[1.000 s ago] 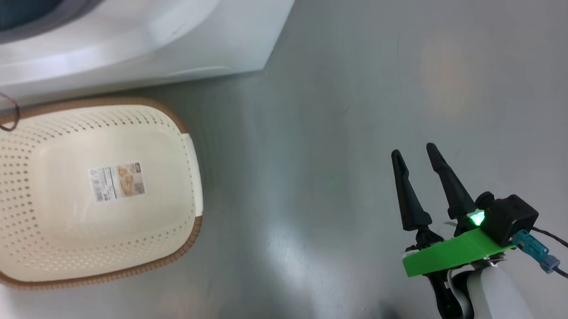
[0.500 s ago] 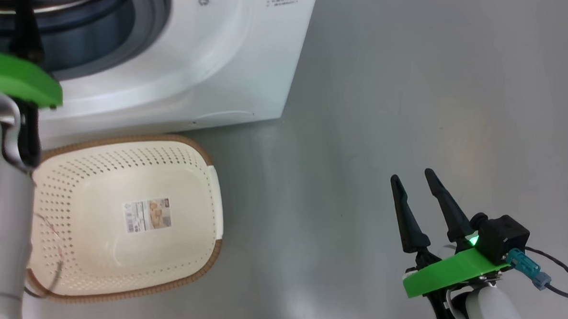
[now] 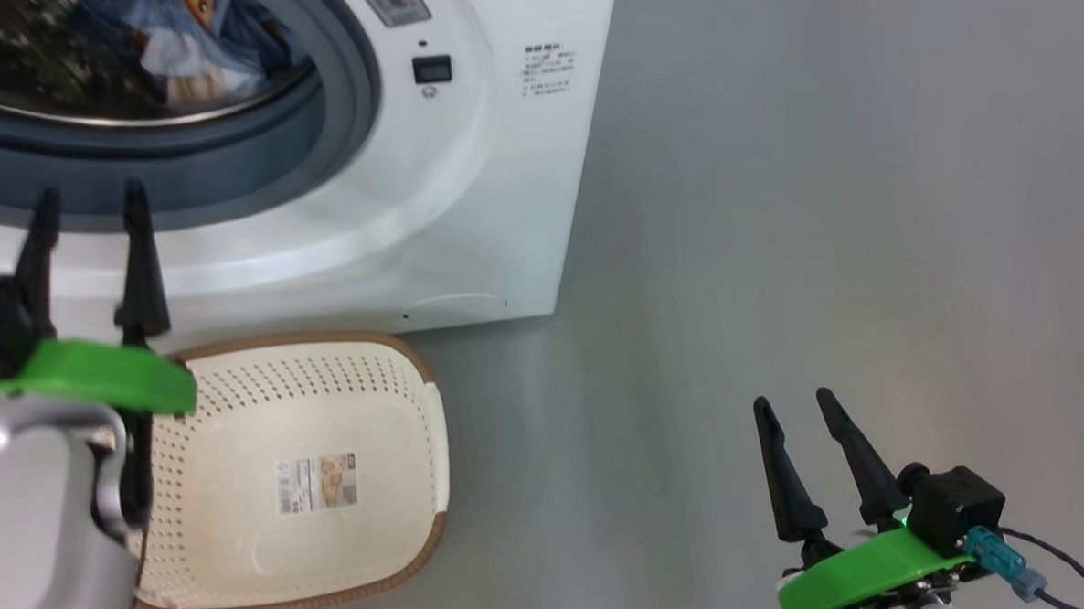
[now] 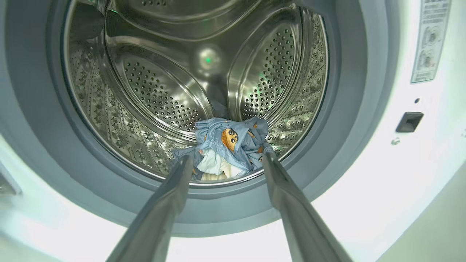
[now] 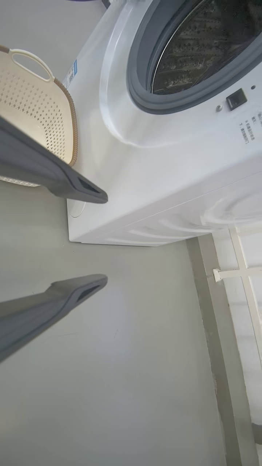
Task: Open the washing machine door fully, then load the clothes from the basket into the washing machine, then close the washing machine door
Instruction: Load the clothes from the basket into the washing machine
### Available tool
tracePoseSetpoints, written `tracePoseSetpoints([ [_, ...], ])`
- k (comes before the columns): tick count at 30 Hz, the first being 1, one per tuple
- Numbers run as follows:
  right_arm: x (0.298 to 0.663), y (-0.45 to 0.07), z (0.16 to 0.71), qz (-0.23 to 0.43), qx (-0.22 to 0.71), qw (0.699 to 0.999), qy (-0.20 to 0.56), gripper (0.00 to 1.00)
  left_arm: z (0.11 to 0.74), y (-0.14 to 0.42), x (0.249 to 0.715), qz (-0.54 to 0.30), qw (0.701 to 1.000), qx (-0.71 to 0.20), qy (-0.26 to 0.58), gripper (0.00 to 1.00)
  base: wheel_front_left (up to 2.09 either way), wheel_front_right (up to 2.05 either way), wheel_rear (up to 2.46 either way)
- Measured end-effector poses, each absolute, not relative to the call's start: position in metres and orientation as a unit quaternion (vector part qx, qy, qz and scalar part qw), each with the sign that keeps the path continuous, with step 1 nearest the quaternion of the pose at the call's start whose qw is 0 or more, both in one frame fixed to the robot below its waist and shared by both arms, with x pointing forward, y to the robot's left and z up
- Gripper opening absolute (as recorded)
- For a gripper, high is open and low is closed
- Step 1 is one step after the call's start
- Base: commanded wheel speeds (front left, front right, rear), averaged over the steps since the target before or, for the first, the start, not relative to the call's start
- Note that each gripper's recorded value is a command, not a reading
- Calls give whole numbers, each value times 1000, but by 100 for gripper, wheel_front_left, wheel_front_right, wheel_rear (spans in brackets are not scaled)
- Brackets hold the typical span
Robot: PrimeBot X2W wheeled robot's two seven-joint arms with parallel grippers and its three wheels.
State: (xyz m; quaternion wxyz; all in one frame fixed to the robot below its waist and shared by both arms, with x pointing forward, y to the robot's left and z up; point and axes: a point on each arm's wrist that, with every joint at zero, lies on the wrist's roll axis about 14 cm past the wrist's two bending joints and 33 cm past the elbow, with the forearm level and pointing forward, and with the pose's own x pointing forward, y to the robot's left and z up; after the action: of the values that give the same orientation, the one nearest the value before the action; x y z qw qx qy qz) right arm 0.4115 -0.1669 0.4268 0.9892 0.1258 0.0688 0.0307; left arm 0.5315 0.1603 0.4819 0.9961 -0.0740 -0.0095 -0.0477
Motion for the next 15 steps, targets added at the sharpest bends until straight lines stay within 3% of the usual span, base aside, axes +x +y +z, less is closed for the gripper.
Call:
tracePoseSetpoints([
  [15, 395, -161, 466, 47, 119, 992, 21, 100, 495, 172, 428, -17, 998, -62, -25, 100, 0, 0, 0],
])
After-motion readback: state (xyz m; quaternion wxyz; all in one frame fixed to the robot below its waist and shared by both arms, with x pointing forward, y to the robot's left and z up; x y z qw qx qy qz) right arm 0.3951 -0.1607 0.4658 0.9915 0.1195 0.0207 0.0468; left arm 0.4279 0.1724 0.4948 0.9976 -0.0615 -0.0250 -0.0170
